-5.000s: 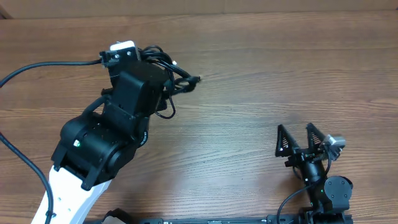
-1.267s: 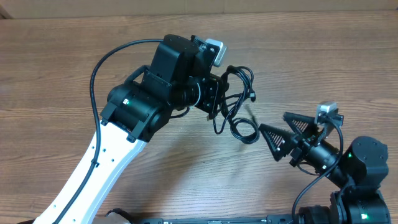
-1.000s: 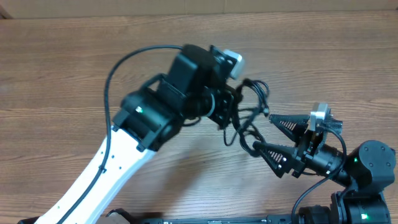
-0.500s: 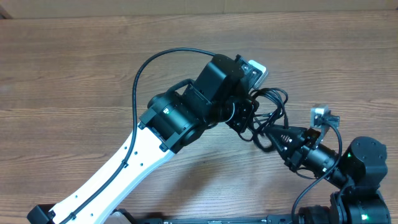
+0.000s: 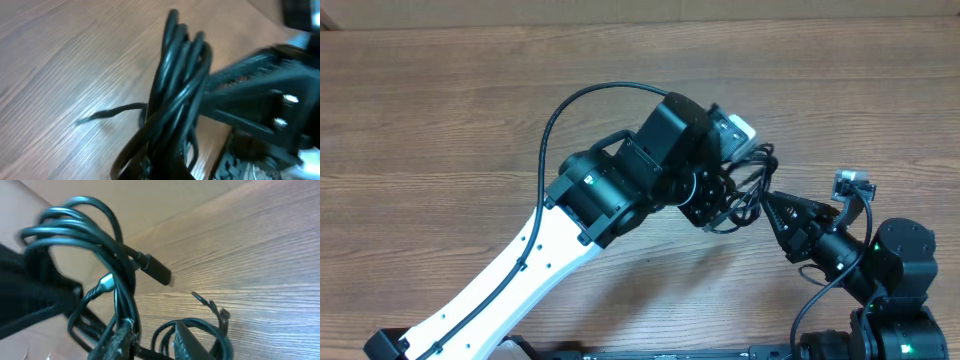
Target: Untangle cables
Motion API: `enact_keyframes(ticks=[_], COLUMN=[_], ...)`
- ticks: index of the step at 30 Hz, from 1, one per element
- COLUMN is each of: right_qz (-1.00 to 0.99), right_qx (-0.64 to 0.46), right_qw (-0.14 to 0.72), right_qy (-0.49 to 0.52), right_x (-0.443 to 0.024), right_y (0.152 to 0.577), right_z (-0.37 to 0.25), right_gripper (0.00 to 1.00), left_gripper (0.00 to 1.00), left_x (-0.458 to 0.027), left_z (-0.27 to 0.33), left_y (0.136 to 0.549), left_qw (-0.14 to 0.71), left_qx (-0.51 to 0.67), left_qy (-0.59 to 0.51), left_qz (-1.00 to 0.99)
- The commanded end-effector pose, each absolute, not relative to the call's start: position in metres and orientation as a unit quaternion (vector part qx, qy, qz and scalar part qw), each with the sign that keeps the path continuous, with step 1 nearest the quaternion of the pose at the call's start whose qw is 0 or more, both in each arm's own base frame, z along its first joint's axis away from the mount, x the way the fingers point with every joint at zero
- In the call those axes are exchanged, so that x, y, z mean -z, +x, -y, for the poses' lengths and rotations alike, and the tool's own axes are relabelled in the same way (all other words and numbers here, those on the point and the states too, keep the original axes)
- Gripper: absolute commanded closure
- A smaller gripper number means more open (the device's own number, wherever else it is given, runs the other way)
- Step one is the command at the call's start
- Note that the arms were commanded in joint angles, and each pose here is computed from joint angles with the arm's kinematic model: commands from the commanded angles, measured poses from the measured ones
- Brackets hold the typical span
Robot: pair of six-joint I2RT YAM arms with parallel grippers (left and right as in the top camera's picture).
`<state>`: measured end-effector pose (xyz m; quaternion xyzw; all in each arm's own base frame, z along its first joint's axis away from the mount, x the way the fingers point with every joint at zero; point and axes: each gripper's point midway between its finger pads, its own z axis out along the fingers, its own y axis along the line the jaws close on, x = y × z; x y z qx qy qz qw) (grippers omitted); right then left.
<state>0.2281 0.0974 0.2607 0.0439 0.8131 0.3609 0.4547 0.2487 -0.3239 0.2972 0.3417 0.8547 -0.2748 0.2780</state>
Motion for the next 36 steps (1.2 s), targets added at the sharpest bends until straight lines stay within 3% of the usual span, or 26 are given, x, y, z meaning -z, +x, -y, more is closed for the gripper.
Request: enact_keyframes(ticks=[1,3,5,14,20,26,28,34,36], right_qz=[-0.801,-0.78,-0.776,-0.78,-0.786,-0.789,-0.79,-0.802,-0.807], right_qx=[-0.36,-0.379,-0.381,-0.369,-0.359,-0.353,-0.353,-0.334,-0.324], right_qw=[0.478,0.486,0.487,0.492,0.492,0.493,0.491,0.49,0.49], right_qy=[-0.022,-0.107,-0.125,-0.115,-0.106,-0.1,-0.099,-0.073,-0.065], right_x=[-0.273,-0.282,-0.283,-0.282,-0.279,-0.277,-0.276,-0.27,-0.267], right_y=[0.224,0.212,0.209,0.213,0.215,0.217,0.217,0.222,0.223], right_z=[-0.106,-0.123,-0.126,-0.122,-0.118,-0.116,-0.116,-0.107,-0.104], right_gripper=[0.73,0.47,0.34,0.3,0.3,0.18,0.09,0.07,0.01], left_gripper=[0.96,0.96,0.96,0.96,0.96,0.96,0.96,0.96,0.96], left_x=[-0.302,-0.306,-0.311,-0.316,-0.317,-0.3,-0.293,-0.283,-0.282], left_z=[0.291,0.292,0.297,0.313,0.325,0.311,0.294,0.278,0.282], left_y=[0.284,0.288,0.29,0.279,0.263,0.258,0.268,0.267,0.261], left_qw=[0.326,0.331,0.338,0.32,0.32,0.31,0.32,0.304,0.298], left_qx=[0.205,0.213,0.226,0.27,0.279,0.221,0.164,0.126,0.135], left_qy=[0.174,0.147,0.143,0.173,0.297,0.36,0.355,0.348,0.381], left_qz=[-0.907,-0.907,-0.902,-0.892,-0.855,-0.852,-0.863,-0.878,-0.865])
